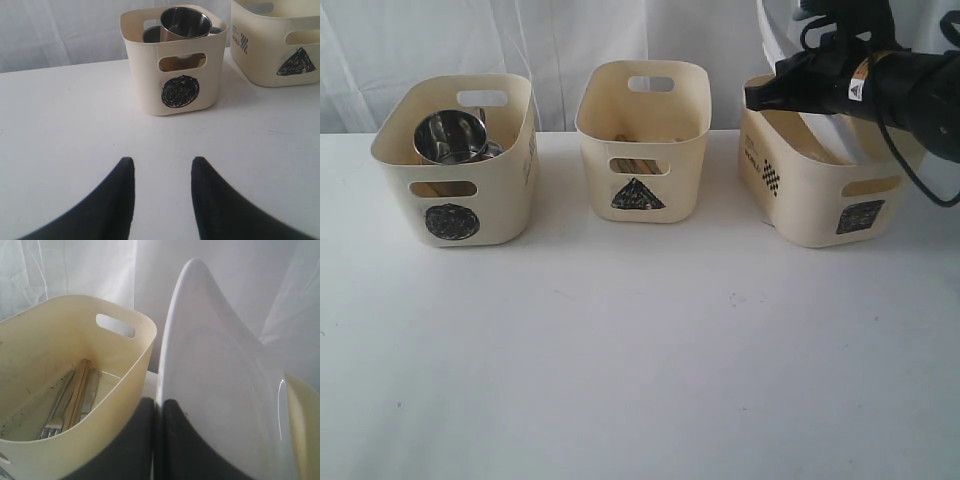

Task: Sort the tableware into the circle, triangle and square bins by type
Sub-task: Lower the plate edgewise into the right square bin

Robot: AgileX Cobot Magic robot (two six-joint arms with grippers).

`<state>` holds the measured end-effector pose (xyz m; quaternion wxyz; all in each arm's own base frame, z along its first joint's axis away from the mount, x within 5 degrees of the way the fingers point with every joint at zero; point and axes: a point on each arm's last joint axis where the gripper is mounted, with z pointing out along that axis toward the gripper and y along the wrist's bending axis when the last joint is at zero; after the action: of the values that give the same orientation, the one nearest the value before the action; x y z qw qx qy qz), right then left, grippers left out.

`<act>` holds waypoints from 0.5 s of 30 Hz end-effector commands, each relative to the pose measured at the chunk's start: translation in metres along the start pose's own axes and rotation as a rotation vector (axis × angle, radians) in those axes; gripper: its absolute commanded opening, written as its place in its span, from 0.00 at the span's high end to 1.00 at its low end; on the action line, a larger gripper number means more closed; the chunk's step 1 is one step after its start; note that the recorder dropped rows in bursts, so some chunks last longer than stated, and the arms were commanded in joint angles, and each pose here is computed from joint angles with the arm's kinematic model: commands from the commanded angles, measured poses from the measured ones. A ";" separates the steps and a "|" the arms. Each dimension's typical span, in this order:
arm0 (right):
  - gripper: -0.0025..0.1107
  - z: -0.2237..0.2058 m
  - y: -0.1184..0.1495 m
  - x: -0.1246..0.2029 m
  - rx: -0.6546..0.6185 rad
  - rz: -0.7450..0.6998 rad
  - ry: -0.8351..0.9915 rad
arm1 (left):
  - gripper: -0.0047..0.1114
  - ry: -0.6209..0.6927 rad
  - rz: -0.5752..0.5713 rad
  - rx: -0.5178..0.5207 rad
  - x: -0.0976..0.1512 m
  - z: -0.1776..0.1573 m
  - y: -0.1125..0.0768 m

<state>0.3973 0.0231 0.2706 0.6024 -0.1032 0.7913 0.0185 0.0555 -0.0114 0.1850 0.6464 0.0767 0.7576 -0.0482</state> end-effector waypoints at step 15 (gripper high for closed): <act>0.90 0.003 -0.003 0.001 0.003 0.013 -0.007 | 0.59 -0.008 -0.004 -0.002 0.000 0.000 0.000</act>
<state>0.3991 0.0222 0.2640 0.5898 -0.0976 0.8014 0.0173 0.0555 -0.0114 0.1850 0.6464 0.0767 0.7576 -0.0482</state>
